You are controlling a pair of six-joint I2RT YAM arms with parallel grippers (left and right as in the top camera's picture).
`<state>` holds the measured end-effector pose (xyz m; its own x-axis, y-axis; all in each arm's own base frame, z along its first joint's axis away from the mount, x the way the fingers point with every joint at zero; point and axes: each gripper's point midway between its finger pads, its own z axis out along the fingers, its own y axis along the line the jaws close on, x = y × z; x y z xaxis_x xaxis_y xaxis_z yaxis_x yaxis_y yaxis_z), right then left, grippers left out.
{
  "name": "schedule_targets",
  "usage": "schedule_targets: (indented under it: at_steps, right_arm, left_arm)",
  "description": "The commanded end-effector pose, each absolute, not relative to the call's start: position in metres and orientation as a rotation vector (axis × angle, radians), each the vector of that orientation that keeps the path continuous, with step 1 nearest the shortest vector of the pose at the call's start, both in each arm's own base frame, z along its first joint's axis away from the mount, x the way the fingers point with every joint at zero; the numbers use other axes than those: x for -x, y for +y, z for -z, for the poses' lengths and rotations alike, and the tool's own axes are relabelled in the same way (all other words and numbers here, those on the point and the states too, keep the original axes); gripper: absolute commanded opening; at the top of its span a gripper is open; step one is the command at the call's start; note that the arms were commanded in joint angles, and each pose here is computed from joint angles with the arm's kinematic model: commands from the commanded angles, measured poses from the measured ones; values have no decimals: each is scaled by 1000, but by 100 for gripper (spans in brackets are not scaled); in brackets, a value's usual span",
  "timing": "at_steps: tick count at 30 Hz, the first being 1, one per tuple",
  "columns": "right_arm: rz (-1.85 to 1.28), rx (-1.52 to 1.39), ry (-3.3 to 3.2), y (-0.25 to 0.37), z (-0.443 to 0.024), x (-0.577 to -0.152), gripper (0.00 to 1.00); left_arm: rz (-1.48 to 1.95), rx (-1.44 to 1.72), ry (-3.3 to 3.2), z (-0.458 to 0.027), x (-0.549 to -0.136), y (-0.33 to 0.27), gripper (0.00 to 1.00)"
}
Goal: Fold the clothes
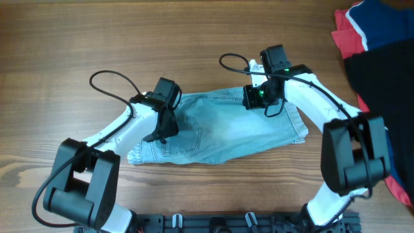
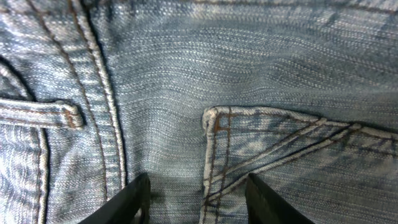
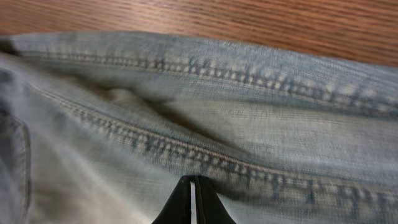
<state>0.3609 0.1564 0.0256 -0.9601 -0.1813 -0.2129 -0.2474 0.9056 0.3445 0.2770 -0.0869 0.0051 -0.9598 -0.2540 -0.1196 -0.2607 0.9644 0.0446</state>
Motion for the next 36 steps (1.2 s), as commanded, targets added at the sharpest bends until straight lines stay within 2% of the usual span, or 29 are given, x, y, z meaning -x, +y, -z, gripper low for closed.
schedule_targets:
  at_steps: [1, 5, 6, 7, 9, 12, 14, 18, 20, 26, 28, 32, 35, 36]
  right_arm:
    - [-525, 232, 2937, 153, 2, -368, 4]
    - [-471, 118, 2962, 144, 34, -378, 5]
    - [-416, 47, 2956, 137, 39, -385, 11]
    - [-384, 17, 2941, 132, 39, -390, 13]
    - [-362, -16, 2888, 126, 30, -407, 20]
    - [-363, -108, 2824, 115, 9, -433, 23]
    - [-369, -158, 2797, 107, -2, -446, 29]
    - [-358, -139, 2807, 101, -18, -445, 31]
    - [-322, -136, 2798, 93, -33, -442, 31]
    - [-322, -82, 2623, 83, -148, -420, 35]
    - [-322, -77, 2616, 80, -171, -401, 37]
    - [-311, -81, 2691, 77, -172, -375, 41]
    - [-315, -94, 2778, 77, -159, -359, 46]
    - [-313, -95, 2786, 76, -157, -357, 47]
  left_arm:
    - [-92, 422, 3002, -6, -274, -85, 49]
    - [-94, 422, 3004, -6, -274, -85, 51]
    - [-90, 421, 3006, -6, -273, -85, 51]
    - [-91, 422, 3009, -6, -273, -85, 51]
    - [-95, 422, 3014, -5, -272, -84, 51]
    - [-103, 423, 3022, -5, -269, -84, 51]
    - [-103, 423, 3021, -5, -269, -83, 51]
    - [-103, 423, 3021, -5, -270, -83, 51]
    - [-101, 422, 3018, -5, -270, -84, 52]
    - [-118, 415, 2988, -9, -277, -79, 56]
    - [-91, 442, 2953, -21, -286, -77, 61]
    - [-29, 370, 2862, -65, -304, -76, 73]
    - [-2, 416, 2762, -102, -308, -60, 100]
    - [1, 459, 2739, -110, -307, -50, 100]
